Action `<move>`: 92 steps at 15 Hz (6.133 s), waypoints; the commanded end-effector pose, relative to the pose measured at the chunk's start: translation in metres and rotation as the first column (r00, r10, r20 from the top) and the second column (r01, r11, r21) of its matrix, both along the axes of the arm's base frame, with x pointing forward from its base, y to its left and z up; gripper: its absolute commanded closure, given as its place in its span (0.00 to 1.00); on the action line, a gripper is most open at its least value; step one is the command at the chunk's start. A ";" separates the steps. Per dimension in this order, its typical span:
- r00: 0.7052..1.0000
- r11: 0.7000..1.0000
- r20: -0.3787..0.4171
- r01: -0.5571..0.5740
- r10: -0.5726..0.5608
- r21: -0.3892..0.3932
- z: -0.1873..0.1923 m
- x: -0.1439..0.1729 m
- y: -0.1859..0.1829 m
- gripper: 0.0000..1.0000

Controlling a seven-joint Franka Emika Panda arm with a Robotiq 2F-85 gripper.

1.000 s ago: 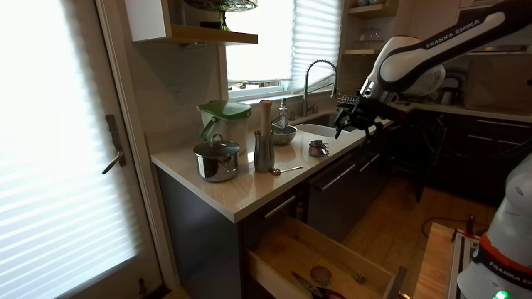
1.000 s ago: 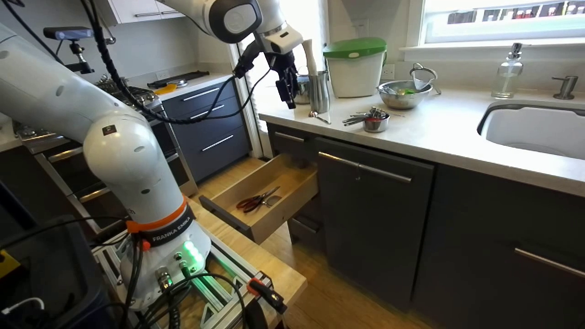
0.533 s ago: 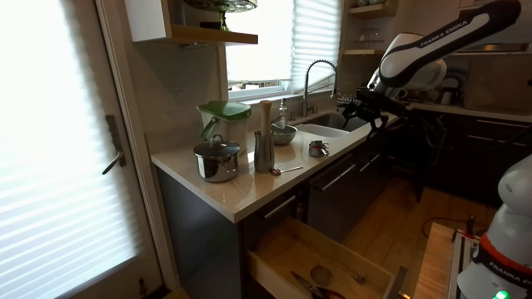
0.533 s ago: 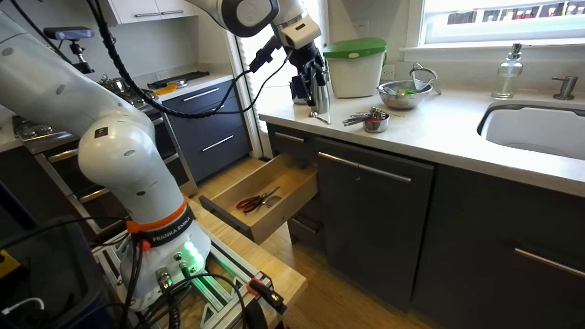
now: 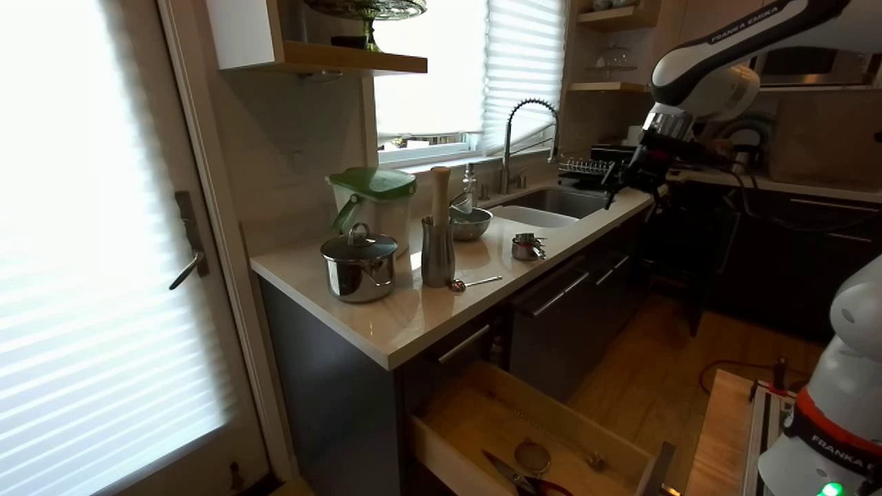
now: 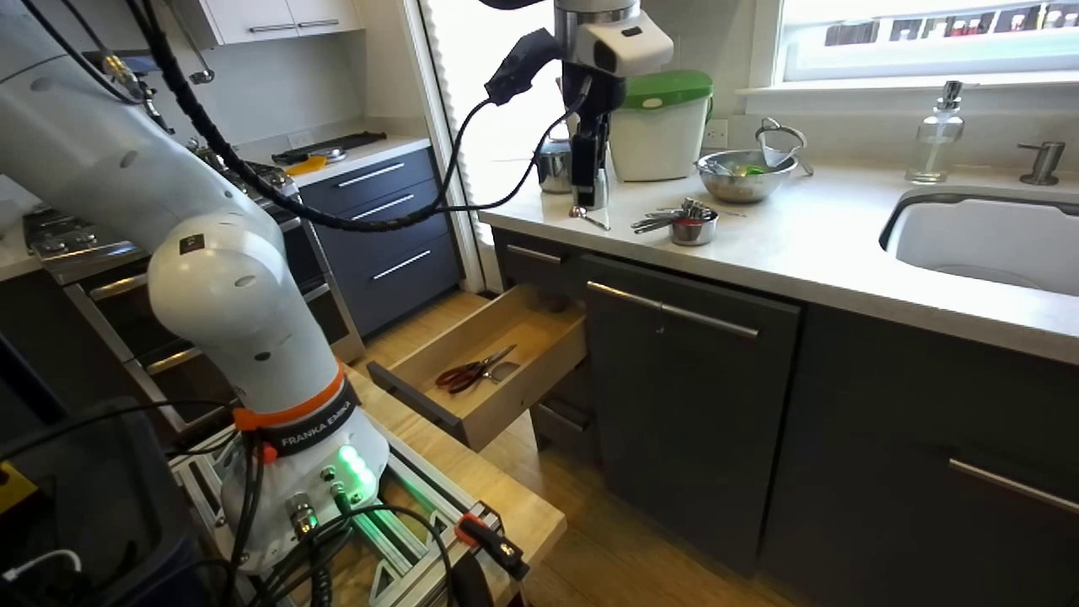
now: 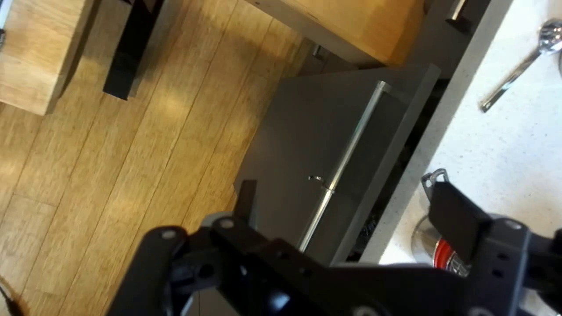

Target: Pick up the bunch of measuring spoons from the kitchen counter and put them in the open drawer

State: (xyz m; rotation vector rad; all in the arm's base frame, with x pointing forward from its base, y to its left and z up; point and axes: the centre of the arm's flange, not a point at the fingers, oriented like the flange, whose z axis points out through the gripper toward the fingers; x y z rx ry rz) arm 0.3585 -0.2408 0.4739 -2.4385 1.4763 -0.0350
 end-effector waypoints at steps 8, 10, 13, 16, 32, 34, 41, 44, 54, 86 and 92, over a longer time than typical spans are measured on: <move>0.972 0.972 -0.144 -0.159 0.185 0.175 -0.012 0.035 -0.079 0.00; 0.970 0.976 -0.176 -0.137 0.167 0.168 -0.021 0.042 -0.088 0.00; 0.970 0.977 -0.184 -0.130 0.161 0.166 -0.022 0.043 -0.091 0.00; 0.992 0.994 -0.124 0.048 -0.035 0.103 -0.023 0.074 -0.137 0.00; 0.999 0.979 -0.014 -0.042 0.046 0.198 -0.081 0.204 -0.109 0.00; 0.998 0.986 -0.056 0.025 -0.016 0.165 -0.090 0.220 -0.104 0.00; 0.994 0.985 -0.070 0.092 -0.082 0.145 -0.128 0.268 -0.068 0.00; 0.991 0.985 -0.107 0.099 -0.084 0.145 -0.139 0.270 -0.060 0.00; 0.991 0.984 -0.065 0.121 -0.113 0.129 -0.121 0.251 -0.061 0.00; 0.972 0.967 -0.043 0.236 -0.233 0.092 -0.164 0.230 -0.045 0.85; 0.974 0.970 -0.007 0.226 -0.226 0.090 -0.146 0.232 -0.043 0.96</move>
